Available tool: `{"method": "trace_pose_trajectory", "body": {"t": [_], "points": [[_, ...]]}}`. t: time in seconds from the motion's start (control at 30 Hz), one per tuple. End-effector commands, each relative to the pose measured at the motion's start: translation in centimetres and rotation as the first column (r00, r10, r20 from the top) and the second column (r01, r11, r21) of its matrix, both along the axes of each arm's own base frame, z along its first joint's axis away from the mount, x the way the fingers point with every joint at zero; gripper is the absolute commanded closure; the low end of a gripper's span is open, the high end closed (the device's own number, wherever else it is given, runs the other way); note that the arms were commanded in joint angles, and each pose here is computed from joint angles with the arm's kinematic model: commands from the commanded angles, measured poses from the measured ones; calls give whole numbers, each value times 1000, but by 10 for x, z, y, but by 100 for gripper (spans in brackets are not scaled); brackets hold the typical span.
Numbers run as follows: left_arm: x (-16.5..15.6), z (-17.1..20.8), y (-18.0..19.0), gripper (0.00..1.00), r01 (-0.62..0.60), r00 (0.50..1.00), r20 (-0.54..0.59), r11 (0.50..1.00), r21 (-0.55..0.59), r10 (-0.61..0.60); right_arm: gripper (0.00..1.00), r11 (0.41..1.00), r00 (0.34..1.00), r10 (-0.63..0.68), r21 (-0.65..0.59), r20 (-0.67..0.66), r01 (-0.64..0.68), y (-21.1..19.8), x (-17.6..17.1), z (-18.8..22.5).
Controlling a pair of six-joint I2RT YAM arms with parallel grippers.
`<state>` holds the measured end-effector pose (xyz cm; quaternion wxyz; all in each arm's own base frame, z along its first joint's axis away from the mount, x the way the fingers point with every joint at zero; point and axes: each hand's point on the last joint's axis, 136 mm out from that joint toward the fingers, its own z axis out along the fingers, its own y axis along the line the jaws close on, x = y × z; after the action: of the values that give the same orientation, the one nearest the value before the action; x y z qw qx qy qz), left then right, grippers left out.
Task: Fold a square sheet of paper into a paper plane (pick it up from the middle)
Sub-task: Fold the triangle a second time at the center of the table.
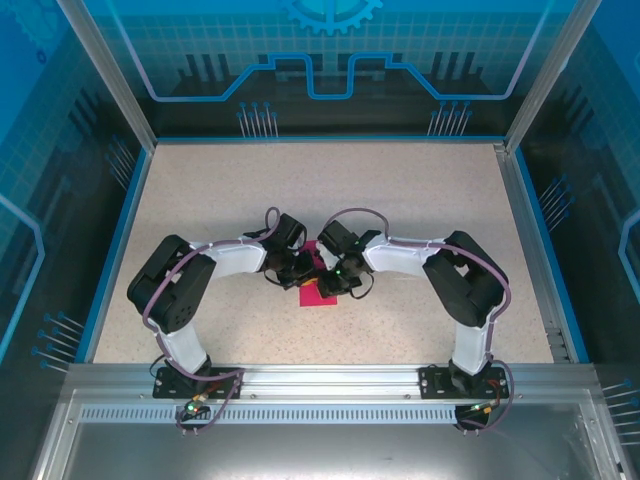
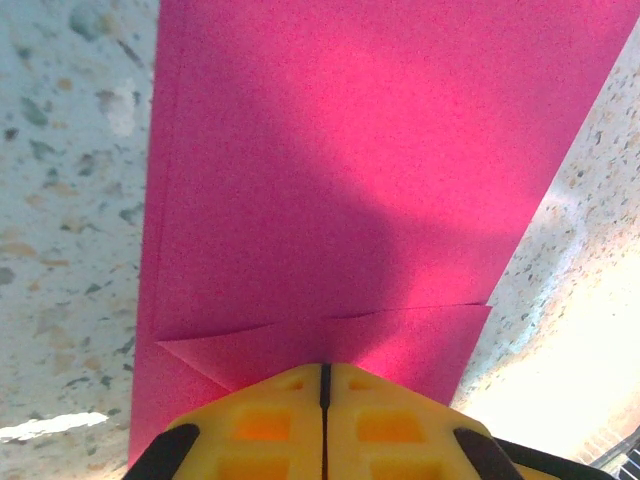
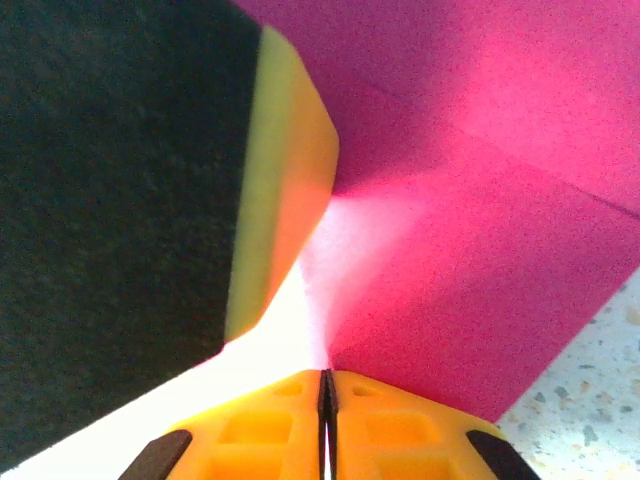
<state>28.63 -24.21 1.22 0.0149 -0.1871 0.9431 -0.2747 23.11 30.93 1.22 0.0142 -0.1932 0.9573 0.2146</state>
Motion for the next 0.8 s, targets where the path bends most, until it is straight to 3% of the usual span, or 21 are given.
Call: {"method": "trace_pose_trajectory", "body": {"t": [0.0, 0.17, 0.47, 0.67, 0.77], "points": [[-20, -31, 23, 93, -21, 995, -94, 991, 130, 33, 90, 995, 997, 43, -88, -61, -48, -25, -27, -14], [-21, -33, 27, 93, -21, 995, -97, 989, 144, 35, 90, 995, 996, 43, -89, -84, -51, -43, -38, -16], [-20, -33, 28, 93, -19, 995, -97, 989, 147, 33, 89, 1000, 993, -12, 18, -120, 14, -57, -46, -11], [-18, -30, 24, 93, -15, 996, -89, 992, 126, 26, 89, 986, 998, -59, 158, -5, 59, -41, -20, 32], [-17, -29, 23, 93, -13, 996, -86, 993, 121, 24, 89, 982, 997, -75, 174, -3, 74, -35, -13, 33]]}}
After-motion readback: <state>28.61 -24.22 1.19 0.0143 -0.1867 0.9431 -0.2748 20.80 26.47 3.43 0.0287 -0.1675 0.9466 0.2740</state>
